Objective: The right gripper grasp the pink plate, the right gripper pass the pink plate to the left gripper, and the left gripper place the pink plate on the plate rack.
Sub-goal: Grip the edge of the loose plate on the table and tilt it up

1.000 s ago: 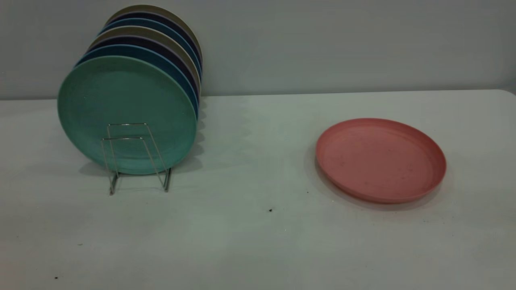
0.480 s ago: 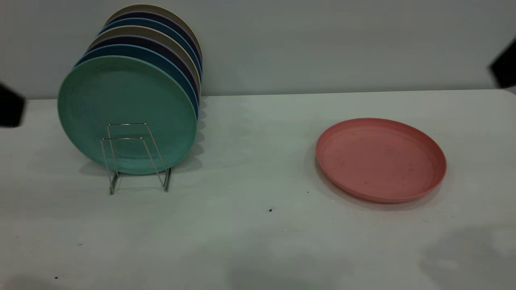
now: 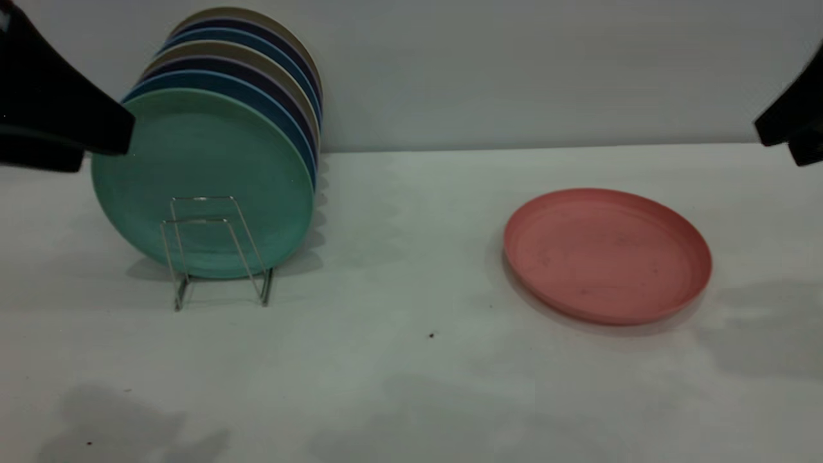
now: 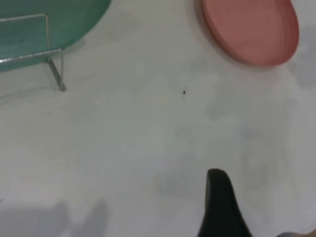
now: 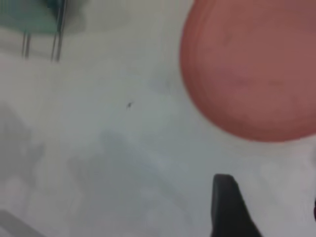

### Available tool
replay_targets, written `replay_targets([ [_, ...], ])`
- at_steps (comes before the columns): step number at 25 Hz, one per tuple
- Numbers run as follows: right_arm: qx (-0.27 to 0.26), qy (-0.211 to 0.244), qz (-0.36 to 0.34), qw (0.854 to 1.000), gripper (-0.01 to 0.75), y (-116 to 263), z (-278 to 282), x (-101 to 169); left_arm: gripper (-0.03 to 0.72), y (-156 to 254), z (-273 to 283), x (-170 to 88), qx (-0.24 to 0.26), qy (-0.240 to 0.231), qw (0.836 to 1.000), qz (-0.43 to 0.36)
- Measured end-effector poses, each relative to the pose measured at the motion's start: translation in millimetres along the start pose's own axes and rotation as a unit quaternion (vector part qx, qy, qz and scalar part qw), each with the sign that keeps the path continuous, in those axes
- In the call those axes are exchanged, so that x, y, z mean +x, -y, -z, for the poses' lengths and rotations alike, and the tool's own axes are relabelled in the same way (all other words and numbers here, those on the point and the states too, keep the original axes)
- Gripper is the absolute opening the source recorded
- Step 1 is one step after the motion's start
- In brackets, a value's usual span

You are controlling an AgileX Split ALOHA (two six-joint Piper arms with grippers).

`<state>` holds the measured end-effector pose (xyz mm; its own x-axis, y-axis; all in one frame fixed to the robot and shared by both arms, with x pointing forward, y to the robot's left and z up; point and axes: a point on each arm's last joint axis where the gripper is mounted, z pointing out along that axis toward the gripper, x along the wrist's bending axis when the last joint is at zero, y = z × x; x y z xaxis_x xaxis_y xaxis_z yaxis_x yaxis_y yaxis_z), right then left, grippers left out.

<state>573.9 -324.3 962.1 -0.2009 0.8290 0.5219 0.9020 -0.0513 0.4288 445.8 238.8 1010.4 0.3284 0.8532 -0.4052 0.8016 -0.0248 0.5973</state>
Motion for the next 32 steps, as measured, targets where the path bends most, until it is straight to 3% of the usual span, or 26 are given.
replay_targets([
  [4,0.004,-0.018,-0.046,0.999,0.387,-5.4,-16.1,-43.5,0.497,0.5,0.0,-0.5,0.003,0.003,1.000,-0.006],
  [14,0.016,0.003,-0.090,0.996,0.374,-13.1,-79.8,-111.2,0.497,1.2,0.0,-1.3,0.007,0.007,1.000,-0.006],
  [21,0.014,0.000,-0.135,0.991,0.374,-2.0,-113.4,-137.1,0.497,1.2,0.0,-1.3,0.007,0.007,1.000,-0.006],
  [32,-0.006,-0.012,-0.170,0.985,0.374,7.3,-135.1,-148.3,0.497,1.1,0.0,-1.1,0.006,0.006,1.000,-0.006],
])
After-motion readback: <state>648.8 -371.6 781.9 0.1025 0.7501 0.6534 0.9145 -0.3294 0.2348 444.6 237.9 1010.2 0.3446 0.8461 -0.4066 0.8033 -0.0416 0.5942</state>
